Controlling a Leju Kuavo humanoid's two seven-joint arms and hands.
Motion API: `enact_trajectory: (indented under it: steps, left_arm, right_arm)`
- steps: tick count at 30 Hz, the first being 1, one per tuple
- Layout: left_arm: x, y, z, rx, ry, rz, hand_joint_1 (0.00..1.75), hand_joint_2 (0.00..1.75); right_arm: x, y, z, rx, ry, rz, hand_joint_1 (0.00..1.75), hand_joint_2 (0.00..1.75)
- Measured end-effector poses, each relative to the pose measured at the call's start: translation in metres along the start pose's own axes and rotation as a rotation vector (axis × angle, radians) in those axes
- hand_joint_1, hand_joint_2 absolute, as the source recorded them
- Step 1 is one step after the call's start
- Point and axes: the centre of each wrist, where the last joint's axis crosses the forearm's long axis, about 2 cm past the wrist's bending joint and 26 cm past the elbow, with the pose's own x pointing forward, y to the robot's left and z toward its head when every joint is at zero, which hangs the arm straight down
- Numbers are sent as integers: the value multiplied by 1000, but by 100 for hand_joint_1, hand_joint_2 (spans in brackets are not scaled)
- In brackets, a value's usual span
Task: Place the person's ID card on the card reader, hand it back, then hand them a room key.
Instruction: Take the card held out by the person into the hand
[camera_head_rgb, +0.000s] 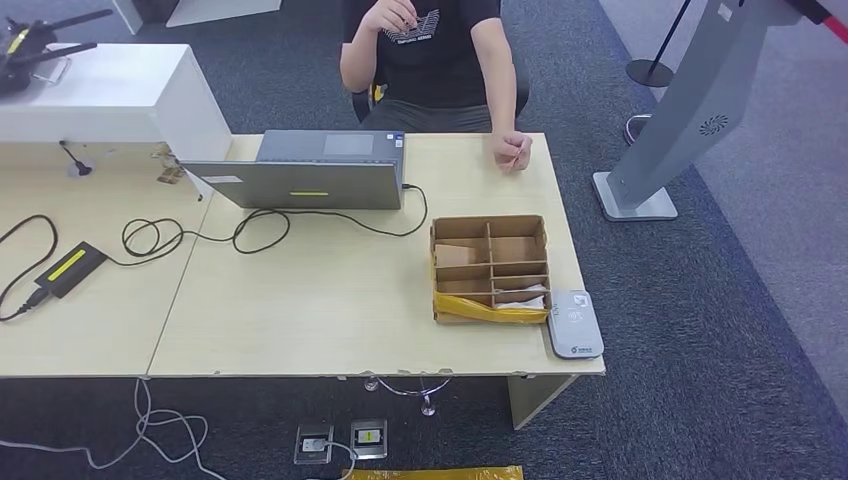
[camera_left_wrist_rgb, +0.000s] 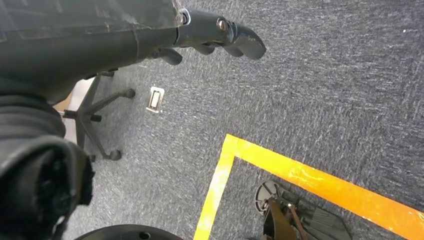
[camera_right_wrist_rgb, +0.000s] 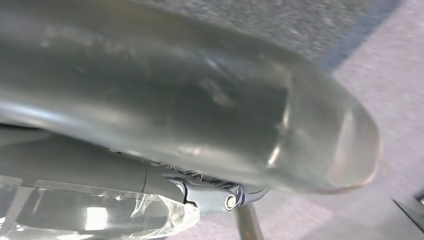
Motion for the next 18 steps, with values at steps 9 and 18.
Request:
enact_trajectory:
  steps: [9, 18]
  left_arm:
    - [-2, 0, 0, 17, 6, 7, 0, 0]
    - [-3, 1, 0, 30, 19, -4, 0, 0]
  right_arm:
    - [-36, 14, 25, 71, 146, 110, 0, 0]
    - [-47, 22, 37, 103, 96, 114, 0, 0]
